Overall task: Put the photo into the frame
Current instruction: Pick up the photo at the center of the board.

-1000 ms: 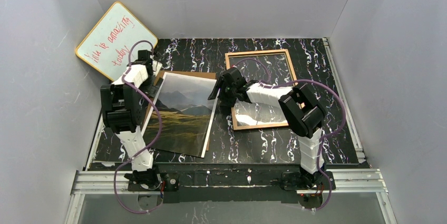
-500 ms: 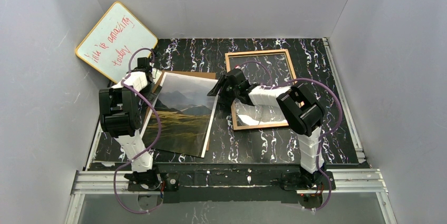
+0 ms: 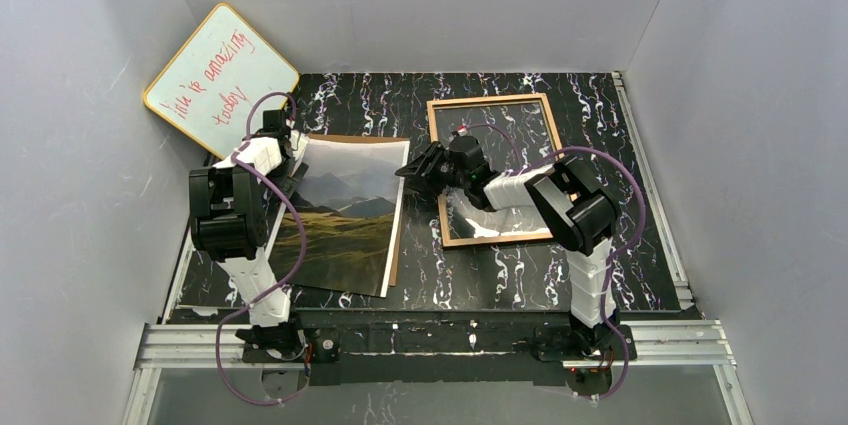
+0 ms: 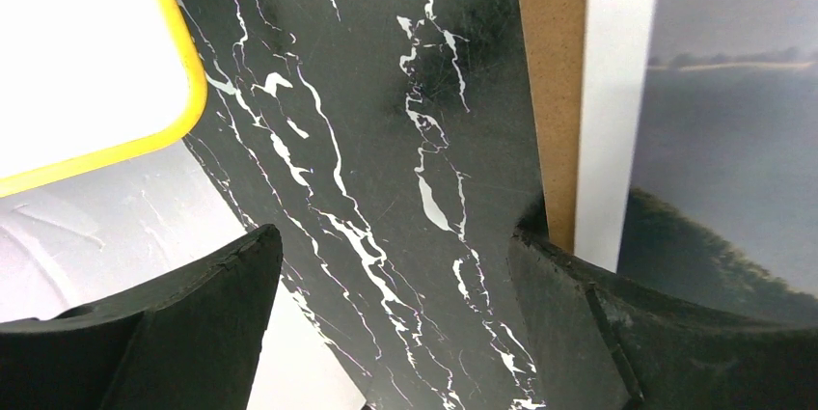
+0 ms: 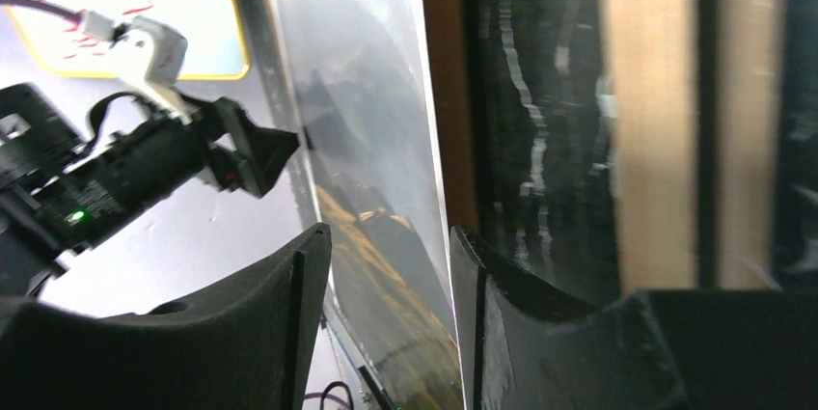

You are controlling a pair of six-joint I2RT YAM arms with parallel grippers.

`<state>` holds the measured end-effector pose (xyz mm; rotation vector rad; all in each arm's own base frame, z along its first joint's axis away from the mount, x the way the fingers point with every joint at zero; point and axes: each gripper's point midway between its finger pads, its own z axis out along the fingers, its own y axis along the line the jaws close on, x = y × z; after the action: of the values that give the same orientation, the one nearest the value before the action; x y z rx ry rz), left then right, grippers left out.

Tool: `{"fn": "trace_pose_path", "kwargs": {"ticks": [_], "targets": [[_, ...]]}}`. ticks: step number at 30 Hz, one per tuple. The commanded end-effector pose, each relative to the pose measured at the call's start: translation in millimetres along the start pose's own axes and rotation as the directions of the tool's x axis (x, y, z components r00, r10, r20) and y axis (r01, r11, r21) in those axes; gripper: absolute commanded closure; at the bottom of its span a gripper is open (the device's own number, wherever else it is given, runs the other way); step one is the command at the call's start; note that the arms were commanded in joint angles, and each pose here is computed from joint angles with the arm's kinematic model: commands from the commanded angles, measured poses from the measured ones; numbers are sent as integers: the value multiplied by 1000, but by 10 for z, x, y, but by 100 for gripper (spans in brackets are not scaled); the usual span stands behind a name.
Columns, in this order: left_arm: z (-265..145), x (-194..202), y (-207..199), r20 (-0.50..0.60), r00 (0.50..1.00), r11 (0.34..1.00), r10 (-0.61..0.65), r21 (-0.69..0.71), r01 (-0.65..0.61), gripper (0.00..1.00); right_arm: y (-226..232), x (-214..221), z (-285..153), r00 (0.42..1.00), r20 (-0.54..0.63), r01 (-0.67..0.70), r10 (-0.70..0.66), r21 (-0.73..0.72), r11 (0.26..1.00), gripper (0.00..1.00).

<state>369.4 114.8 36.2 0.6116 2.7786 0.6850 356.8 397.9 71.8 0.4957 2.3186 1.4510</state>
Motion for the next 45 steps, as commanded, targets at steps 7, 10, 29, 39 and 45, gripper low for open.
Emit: {"fn": "trace_pose_path", "kwargs": {"ticks": [7,10,29,39,45], "targets": [[255,336,-601,-90,995,981,51,193,-33,15,409,88,2,998,-45,47,-54,-153,987,49],[266,344,-615,-93,994,980,53,196,-34,15,384,174,94,993,-90,67,-80,-137,988,49],[-33,132,-320,-53,998,986,17,169,-8,8,1287,-264,-281,908,81,418,-411,-112,902,99],[-399,-94,-104,14,999,984,-37,174,34,3,1925,-1942,-2243,687,359,589,-632,234,773,99],[-458,-130,-108,29,997,981,-65,185,59,2,2138,-2286,-3774,313,501,418,-807,690,591,99]]}}
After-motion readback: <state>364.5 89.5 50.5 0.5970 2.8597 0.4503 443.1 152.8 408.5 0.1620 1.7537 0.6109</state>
